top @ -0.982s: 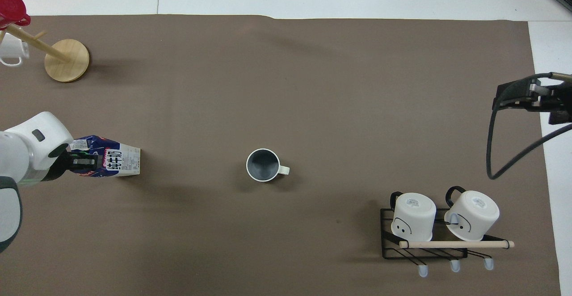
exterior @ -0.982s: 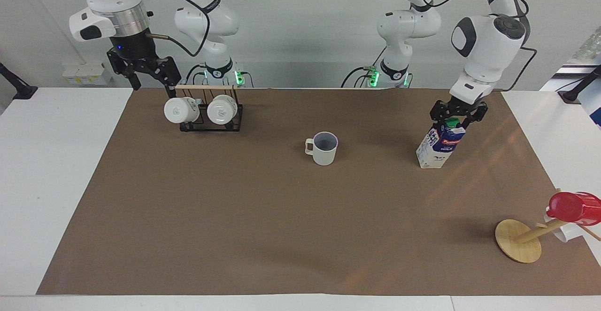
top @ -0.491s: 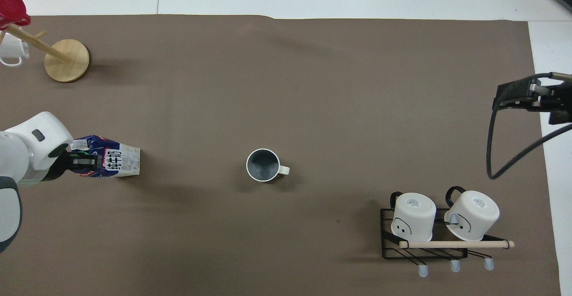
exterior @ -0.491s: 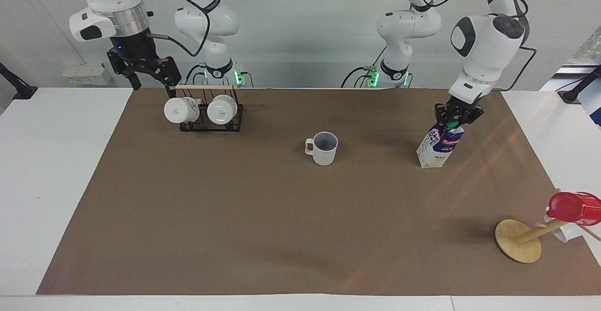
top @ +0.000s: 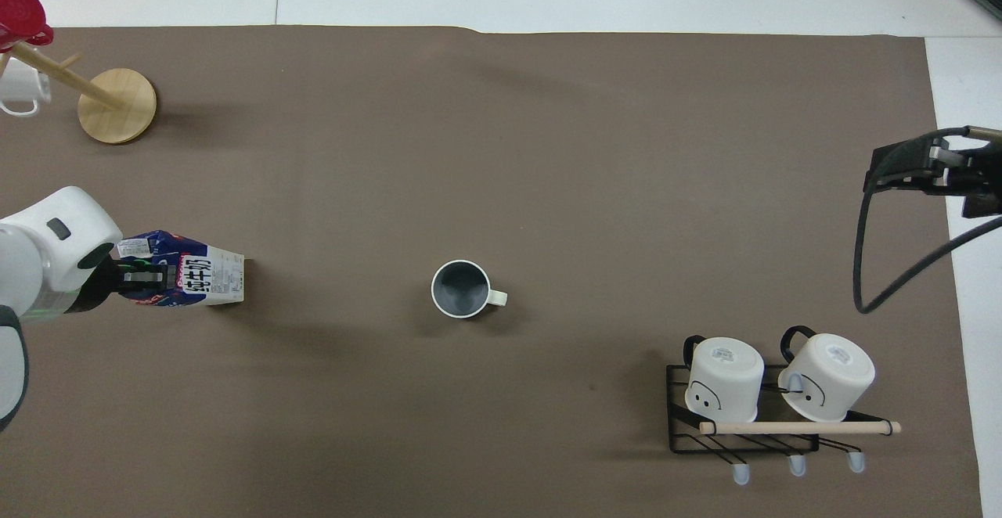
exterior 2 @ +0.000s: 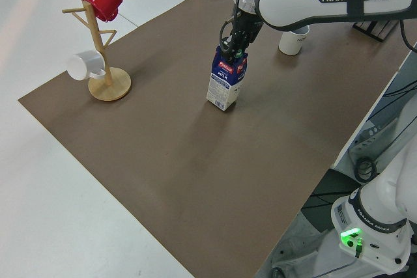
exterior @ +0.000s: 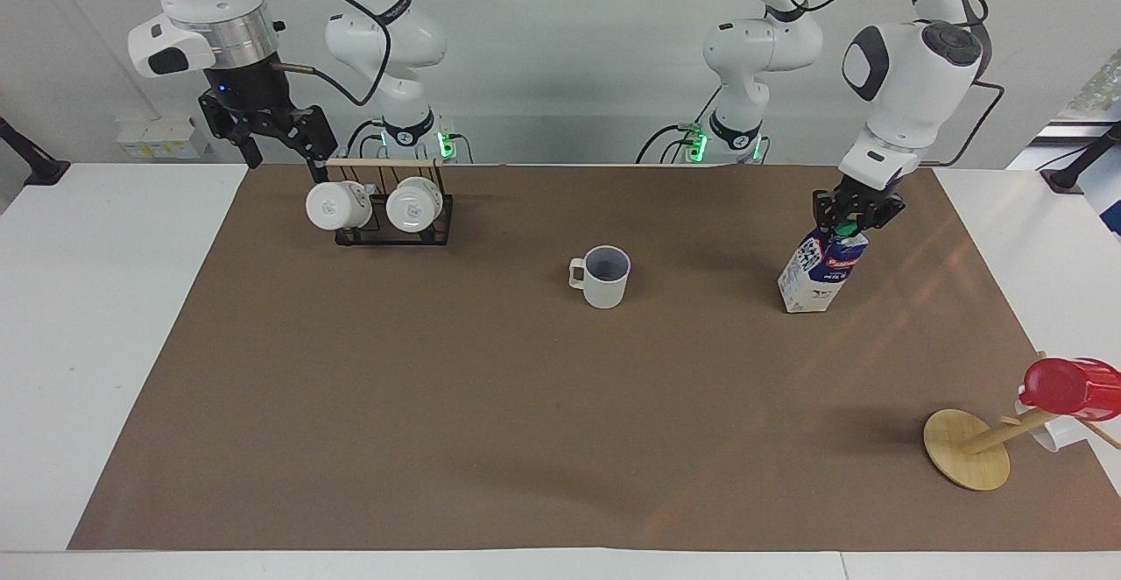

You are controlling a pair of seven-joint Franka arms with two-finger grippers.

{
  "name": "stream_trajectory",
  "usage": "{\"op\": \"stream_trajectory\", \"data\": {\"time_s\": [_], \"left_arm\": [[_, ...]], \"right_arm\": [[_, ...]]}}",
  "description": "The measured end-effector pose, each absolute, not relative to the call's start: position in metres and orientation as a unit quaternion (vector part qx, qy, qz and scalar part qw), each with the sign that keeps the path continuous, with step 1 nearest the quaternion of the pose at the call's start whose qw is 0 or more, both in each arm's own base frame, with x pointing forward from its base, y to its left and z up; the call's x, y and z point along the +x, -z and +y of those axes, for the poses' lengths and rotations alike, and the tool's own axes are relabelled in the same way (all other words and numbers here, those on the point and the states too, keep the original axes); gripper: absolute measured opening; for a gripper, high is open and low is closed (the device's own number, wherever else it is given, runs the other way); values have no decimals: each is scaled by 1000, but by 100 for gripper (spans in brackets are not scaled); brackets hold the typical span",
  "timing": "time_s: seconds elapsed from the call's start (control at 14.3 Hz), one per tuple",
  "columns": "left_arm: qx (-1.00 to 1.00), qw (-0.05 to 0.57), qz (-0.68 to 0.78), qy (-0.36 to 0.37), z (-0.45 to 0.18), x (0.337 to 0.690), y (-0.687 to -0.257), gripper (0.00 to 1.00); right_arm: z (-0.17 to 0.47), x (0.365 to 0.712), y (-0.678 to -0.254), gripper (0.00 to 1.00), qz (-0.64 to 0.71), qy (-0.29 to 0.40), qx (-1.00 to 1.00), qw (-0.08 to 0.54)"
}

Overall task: Place cup and milk on table
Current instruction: 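Carry the milk carton beside the white mug and set it down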

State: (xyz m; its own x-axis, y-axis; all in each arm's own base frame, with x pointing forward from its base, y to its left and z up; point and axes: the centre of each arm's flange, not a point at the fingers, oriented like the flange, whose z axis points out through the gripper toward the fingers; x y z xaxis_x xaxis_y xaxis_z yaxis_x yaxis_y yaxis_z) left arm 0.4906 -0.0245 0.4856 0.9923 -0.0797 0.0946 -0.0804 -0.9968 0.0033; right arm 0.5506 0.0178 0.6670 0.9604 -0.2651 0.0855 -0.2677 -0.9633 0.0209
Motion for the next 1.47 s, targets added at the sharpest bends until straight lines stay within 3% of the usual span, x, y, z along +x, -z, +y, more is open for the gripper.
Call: {"op": "stream_trajectory", "data": {"time_s": [0.49,0.77,1.47], "left_arm": [[998,24,13,-63,-157,491,-521,40],[997,32,25,-59,-209,486,-511,40],[998,32,14,-48,-242,481,-480,40]], "right_arm": [[18,551,-667,100,-135,-41,990,16],[18,551,-667,100,-135,-41,990,16],[18,551,-667,100,-135,-41,990,16]]}}
